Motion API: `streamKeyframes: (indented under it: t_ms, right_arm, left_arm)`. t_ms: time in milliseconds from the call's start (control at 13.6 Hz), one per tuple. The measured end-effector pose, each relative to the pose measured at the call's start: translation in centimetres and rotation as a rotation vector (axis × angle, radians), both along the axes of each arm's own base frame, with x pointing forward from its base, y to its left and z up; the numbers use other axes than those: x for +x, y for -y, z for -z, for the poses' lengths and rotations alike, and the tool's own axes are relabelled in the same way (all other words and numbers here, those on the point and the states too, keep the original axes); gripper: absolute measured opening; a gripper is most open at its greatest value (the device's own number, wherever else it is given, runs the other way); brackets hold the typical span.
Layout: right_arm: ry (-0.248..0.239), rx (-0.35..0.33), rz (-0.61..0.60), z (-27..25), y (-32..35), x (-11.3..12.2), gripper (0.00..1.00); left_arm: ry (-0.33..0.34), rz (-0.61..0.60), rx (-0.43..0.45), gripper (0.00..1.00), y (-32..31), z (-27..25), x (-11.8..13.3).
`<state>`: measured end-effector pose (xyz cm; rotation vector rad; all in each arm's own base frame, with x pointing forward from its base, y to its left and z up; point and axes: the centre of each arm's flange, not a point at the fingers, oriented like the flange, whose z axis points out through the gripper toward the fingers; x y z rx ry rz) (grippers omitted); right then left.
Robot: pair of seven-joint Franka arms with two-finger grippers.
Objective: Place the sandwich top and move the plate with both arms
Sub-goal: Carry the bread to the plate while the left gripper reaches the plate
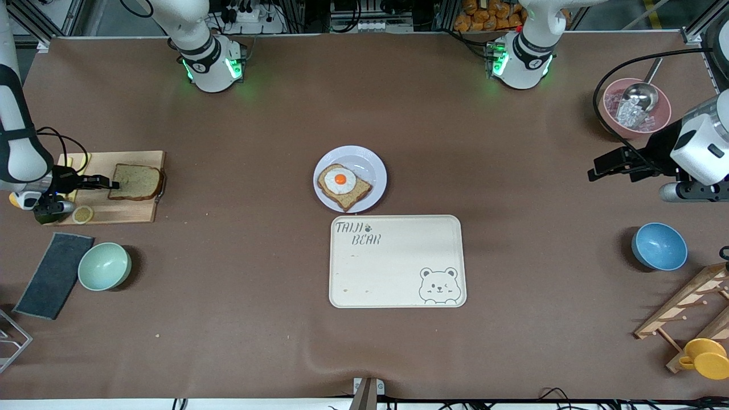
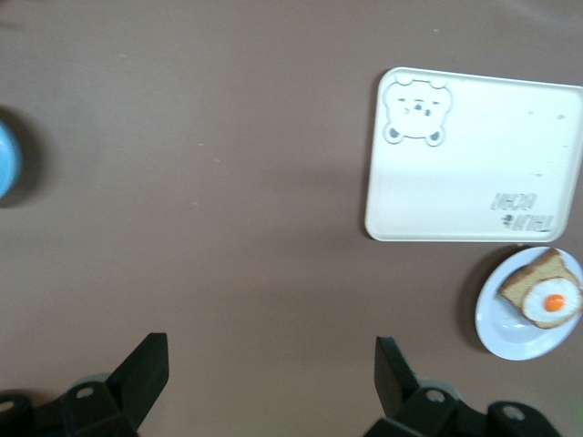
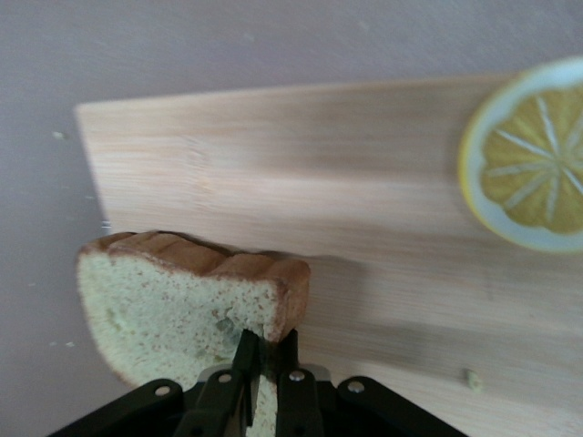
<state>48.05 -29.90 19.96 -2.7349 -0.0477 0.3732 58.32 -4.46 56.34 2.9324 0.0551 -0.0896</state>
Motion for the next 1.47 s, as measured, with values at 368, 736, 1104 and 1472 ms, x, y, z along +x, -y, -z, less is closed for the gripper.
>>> streamKeyframes:
  t_ms: [368,736,1104,1472]
  right_arm:
    - [-0.011,0.052,-0.127,-5.5,-5.2,4.9,0.08]
    - [-0.076,0.149,-0.147,-7.0,-15.6,7.7,0.08]
    - [-0.11,0.172,-0.195,-7.8,-30.3,10.0,0.08]
    - [-0.147,0.201,-0.203,-8.1,-39.7,9.5,0.08]
  left_arm:
    - [-0.031,-0.013,-0.093,1.0,0.9,1.3,0.5]
    - [-0.082,-0.005,-0.165,1.0,2.9,3.9,1.0]
    - [-0.182,0.001,-0.244,1.0,5.5,9.0,0.0]
    - [-0.23,0.033,-0.384,1.0,6.2,14.7,-2.2]
